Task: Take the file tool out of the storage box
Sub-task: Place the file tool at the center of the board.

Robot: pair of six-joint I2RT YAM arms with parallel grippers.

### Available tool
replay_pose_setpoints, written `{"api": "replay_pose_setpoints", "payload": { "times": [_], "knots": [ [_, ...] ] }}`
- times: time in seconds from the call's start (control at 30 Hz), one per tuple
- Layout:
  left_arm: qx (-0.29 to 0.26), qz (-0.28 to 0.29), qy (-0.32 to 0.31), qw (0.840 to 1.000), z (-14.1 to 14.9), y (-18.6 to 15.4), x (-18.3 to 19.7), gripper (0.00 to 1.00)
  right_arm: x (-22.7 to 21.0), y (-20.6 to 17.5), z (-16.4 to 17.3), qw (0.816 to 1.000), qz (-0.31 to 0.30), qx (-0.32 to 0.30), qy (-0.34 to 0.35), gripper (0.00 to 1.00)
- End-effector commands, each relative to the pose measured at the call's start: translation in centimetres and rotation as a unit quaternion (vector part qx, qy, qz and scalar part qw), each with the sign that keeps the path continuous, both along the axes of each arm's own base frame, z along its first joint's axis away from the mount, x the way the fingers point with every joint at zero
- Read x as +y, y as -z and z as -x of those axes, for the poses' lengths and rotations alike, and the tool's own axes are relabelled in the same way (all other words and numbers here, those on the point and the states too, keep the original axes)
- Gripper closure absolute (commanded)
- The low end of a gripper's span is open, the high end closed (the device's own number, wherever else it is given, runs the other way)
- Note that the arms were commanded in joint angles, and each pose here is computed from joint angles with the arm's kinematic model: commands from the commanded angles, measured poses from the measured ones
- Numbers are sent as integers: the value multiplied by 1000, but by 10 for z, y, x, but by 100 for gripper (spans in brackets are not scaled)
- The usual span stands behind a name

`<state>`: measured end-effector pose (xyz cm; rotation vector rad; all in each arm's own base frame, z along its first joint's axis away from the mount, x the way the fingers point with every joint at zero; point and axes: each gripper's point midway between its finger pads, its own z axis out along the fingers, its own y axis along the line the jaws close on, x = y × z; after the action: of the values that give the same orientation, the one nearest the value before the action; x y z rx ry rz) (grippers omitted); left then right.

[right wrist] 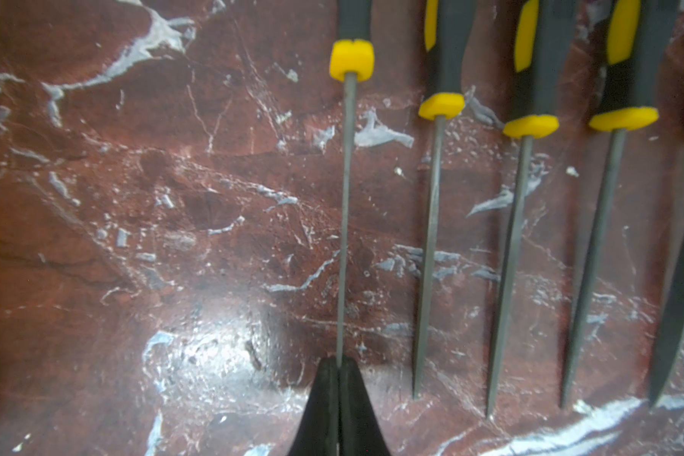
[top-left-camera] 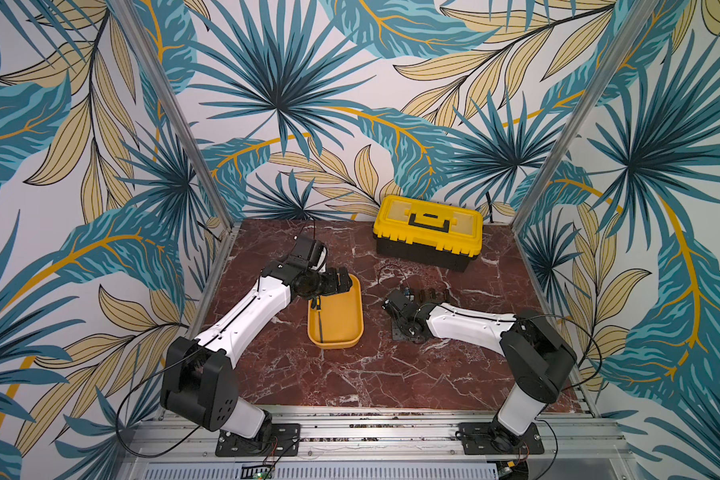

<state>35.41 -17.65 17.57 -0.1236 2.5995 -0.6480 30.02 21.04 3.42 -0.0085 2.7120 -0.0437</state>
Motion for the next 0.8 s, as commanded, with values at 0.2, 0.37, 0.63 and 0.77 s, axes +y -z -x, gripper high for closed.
{"api": "replay_pose_setpoints", "payload": {
  "times": [0.2, 0.37, 0.63, 0.77],
  "knots": [
    [5, -10, -17, 1000, 7, 9, 7, 0, -3, 22, 4, 1000, 3, 20, 10, 100],
    [5, -27, -23, 999, 8, 11, 10, 0, -6, 26, 5, 1000, 8, 23, 11, 100],
    [9, -90, -32, 995, 11, 25, 11, 1, -11, 37, 9, 999, 17, 32, 14, 100],
    [19, -112, -36, 993, 10, 37, 11, 7, -14, 37, 10, 999, 22, 31, 13, 100]
  ]
}}
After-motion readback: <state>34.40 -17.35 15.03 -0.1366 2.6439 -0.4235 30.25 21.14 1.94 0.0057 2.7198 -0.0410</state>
